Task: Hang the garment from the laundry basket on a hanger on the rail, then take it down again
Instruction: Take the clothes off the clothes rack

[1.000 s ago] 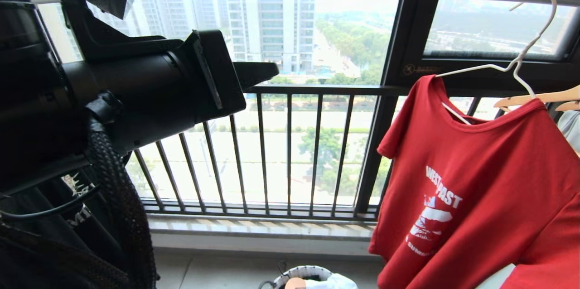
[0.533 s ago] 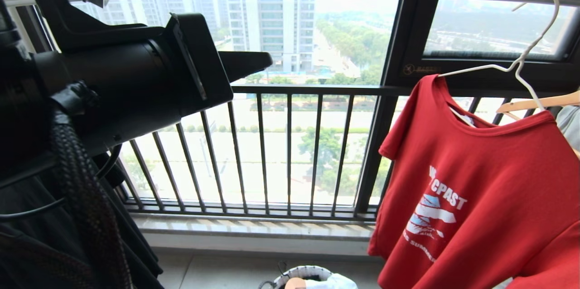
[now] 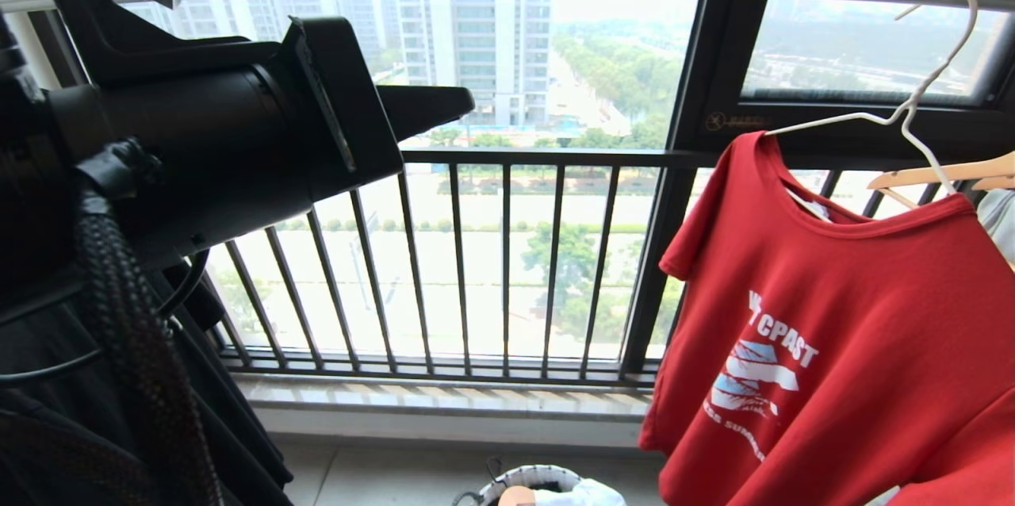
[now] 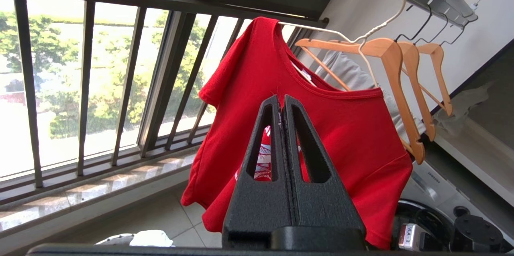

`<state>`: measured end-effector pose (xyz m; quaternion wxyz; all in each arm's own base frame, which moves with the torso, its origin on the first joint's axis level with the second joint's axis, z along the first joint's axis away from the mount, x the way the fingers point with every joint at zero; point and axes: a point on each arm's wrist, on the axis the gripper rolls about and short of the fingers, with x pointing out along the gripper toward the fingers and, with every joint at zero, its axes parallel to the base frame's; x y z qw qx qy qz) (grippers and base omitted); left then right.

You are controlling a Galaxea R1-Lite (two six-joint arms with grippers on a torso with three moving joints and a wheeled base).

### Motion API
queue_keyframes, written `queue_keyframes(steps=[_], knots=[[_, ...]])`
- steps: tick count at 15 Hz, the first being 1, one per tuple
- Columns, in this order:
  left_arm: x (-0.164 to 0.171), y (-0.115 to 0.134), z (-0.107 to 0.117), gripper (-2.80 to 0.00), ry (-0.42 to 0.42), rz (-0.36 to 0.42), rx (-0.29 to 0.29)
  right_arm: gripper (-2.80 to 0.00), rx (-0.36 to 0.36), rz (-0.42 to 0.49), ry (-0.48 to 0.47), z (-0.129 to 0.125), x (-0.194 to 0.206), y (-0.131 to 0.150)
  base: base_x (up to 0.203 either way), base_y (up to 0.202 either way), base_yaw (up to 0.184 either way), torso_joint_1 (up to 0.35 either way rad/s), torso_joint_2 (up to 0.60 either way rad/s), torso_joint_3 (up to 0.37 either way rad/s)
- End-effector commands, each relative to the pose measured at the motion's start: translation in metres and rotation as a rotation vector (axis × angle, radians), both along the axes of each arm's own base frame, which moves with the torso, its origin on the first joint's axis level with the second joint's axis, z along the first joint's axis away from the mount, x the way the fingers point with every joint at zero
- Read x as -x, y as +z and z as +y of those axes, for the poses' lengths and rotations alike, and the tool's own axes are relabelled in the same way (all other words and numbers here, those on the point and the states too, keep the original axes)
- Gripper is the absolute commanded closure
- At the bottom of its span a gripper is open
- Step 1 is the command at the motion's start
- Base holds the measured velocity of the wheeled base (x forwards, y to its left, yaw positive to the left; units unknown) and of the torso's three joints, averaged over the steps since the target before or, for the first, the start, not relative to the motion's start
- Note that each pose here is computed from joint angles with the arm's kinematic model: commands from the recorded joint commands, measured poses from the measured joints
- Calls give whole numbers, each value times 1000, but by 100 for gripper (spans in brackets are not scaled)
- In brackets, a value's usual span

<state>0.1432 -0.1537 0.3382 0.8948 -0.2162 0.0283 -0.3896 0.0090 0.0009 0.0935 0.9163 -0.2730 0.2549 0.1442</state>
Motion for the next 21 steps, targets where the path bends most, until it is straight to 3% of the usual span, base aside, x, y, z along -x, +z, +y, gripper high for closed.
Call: queue_keyframes(steps=[1,6,11,12,13,18,21], knots=[[0,0,0,0,0,0,3,0,28,-27,23,-1,7,2,0,0,0,0,0,0],[0,2,2,0,7,-4,7,0,67,-89,60,-3,16,2,0,0,0,0,0,0],[0,3,2,0,7,-7,11,0,67,-92,60,-3,16,2,0,0,0,0,0,0],[0,3,2,0,7,-7,10,-25,67,-97,60,-3,17,2,0,0,0,0,0,0],[-1,3,2,0,7,-6,9,-280,64,-104,61,-3,17,3,0,0,0,0,0,0],[-5,-2,-3,0,7,10,-7,-280,24,-161,97,-3,23,4,0,0,0,0,0,0],[-11,-7,-9,0,7,30,-29,-280,-61,-212,112,-2,25,23,0,0,0,0,0,0]])
